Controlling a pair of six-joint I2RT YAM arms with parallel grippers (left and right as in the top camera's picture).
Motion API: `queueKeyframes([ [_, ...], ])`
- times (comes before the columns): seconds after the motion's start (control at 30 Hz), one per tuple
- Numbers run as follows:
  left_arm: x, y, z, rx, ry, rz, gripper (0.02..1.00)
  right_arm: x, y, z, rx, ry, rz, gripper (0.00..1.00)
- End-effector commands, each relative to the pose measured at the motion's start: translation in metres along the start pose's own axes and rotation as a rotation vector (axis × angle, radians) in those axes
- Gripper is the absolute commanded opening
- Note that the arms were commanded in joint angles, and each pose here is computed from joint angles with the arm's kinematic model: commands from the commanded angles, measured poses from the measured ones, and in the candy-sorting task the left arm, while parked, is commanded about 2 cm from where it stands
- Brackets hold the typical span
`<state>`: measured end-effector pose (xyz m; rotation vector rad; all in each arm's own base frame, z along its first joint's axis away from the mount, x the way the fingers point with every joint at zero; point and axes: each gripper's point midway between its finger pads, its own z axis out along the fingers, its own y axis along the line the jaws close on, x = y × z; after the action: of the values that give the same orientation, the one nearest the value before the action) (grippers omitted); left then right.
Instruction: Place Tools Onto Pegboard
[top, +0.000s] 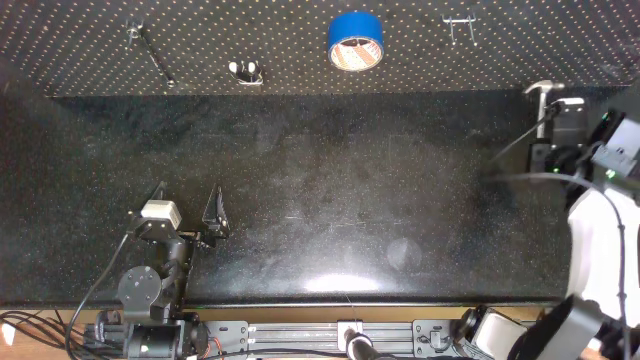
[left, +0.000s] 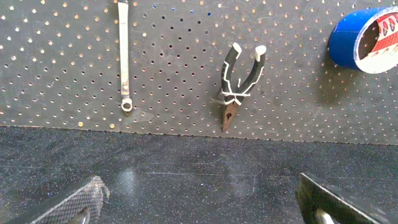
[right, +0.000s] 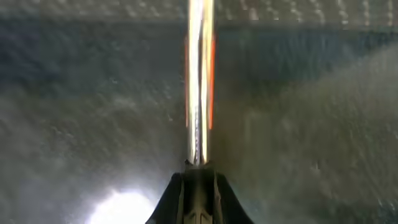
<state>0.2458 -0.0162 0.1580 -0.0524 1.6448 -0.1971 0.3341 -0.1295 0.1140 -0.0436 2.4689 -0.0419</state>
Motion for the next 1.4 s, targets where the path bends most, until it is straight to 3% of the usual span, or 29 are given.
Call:
queueKeyframes([
  [0.03, 0.000, -0.002, 0.000, 0.014, 0.000, 0.013, 0.996, -0.041, 0.038, -0.020, -0.051, -0.276, 0.017, 0.075],
  [0.23, 0.000, -0.002, 0.000, 0.014, 0.000, 0.013, 0.993, -0.081, 0.079, -0.053, -0.127, -0.439, 0.007, 0.075],
  [0.57, 0.000, -0.002, 0.000, 0.014, 0.000, 0.013, 0.993, -0.096, 0.121, -0.086, -0.221, -0.519, 0.008, 0.075],
  [1.07, 0.000, -0.002, 0.000, 0.014, 0.000, 0.013, 0.996, -0.116, 0.160, -0.055, -0.381, -0.525, 0.069, 0.075],
  [1.4, 0.000, -0.002, 0.000, 0.014, 0.000, 0.013, 0.996, -0.120, 0.164, -0.040, -0.401, -0.503, 0.095, 0.075],
])
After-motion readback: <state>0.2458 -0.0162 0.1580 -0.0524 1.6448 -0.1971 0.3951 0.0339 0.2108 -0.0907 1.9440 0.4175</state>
